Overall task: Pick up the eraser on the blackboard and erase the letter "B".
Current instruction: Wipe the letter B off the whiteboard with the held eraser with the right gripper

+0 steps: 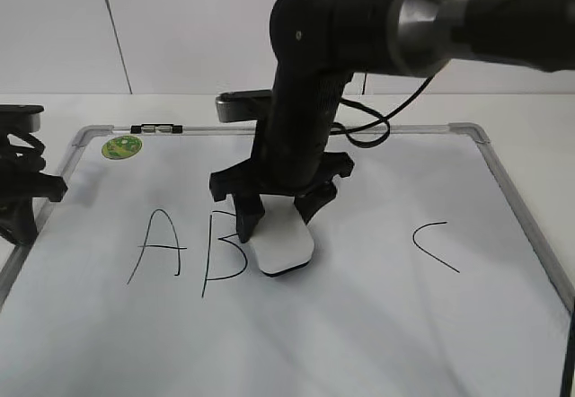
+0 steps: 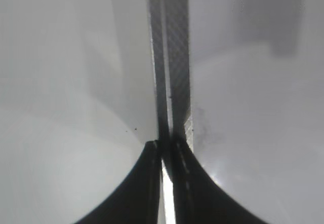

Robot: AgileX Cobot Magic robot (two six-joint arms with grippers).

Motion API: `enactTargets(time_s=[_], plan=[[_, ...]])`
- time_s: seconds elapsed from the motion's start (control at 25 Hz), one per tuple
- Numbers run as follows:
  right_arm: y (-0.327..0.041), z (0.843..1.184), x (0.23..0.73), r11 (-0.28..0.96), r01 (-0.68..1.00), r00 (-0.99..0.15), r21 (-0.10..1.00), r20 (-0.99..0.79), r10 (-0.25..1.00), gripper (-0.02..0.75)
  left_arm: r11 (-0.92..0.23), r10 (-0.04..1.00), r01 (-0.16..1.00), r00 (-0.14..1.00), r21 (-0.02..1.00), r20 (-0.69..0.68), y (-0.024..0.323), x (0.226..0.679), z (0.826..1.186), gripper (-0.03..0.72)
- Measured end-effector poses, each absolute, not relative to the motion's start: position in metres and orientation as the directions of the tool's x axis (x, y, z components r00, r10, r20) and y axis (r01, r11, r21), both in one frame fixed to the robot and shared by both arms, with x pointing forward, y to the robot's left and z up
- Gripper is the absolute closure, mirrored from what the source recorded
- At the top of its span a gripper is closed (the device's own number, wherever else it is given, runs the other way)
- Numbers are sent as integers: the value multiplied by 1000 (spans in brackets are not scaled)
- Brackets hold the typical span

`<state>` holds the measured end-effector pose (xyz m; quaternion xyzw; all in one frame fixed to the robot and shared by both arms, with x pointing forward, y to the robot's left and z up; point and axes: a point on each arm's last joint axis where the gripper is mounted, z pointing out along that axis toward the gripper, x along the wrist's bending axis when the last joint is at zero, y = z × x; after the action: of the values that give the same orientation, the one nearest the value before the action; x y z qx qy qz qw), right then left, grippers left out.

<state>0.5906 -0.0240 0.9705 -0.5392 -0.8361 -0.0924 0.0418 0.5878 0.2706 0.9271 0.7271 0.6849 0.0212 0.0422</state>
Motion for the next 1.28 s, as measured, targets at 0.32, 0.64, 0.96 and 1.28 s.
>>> enactTargets(time_s=[0.32,0.64,0.96,1.28], plan=[[-12,946,598,404,906,-421,130,166,892,218,-57,998,994,60,90,-28,270,588,927,666],[2,944,589,449,882,-467,144,134,874,218,-57,998,994,60,90,-28,270,588,927,666],[16,943,580,479,862,-501,167,135,855,218,-57,998,994,60,90,-28,270,588,927,666],[6,943,589,435,886,-456,161,137,879,218,-57,998,994,60,90,-28,270,588,927,666]])
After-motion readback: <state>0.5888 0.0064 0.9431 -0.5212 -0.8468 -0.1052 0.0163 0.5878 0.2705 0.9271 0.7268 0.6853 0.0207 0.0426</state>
